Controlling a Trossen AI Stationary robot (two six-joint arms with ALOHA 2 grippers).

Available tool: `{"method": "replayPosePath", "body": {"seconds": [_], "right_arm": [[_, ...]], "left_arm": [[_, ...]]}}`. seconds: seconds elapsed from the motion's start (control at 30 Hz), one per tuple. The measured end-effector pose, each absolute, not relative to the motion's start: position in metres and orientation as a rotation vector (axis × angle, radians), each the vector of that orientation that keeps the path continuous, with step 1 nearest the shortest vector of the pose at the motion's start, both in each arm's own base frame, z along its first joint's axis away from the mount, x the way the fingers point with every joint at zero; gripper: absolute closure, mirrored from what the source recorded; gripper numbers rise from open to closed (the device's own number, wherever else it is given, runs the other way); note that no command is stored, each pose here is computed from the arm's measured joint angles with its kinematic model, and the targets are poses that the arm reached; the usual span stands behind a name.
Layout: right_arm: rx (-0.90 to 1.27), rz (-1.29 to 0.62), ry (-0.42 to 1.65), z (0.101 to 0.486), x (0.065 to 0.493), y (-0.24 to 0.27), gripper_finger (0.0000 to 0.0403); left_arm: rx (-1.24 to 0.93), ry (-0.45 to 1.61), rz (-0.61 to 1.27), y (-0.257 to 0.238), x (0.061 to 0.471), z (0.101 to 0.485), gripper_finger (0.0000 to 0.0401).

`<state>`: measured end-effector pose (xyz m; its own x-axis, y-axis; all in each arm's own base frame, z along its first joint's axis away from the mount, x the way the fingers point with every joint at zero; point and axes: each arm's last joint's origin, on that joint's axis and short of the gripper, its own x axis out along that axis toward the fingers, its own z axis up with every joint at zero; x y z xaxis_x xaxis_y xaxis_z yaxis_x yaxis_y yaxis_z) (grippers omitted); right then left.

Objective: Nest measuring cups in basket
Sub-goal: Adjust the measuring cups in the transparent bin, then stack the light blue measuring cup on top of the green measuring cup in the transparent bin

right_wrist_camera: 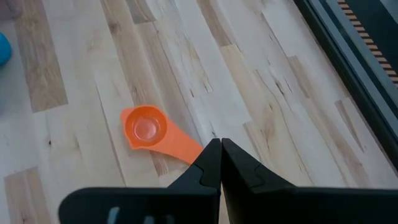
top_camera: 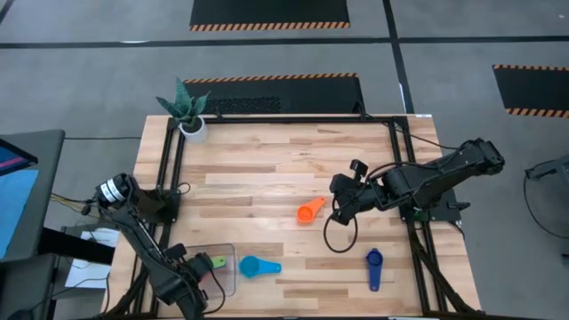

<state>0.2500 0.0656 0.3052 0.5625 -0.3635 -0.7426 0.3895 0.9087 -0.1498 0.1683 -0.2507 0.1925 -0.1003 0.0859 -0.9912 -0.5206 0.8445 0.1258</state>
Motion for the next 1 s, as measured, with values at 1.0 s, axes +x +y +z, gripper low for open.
{"method": "replayPosePath", "body": {"seconds": [1.0], "right_arm": [[0.04,-0.446,0.852,0.306,0.251,0.065,0.0376]], "left_arm": [[-0.111,0.634,0.644,-0.22,0.231,0.336,0.0401]]}}
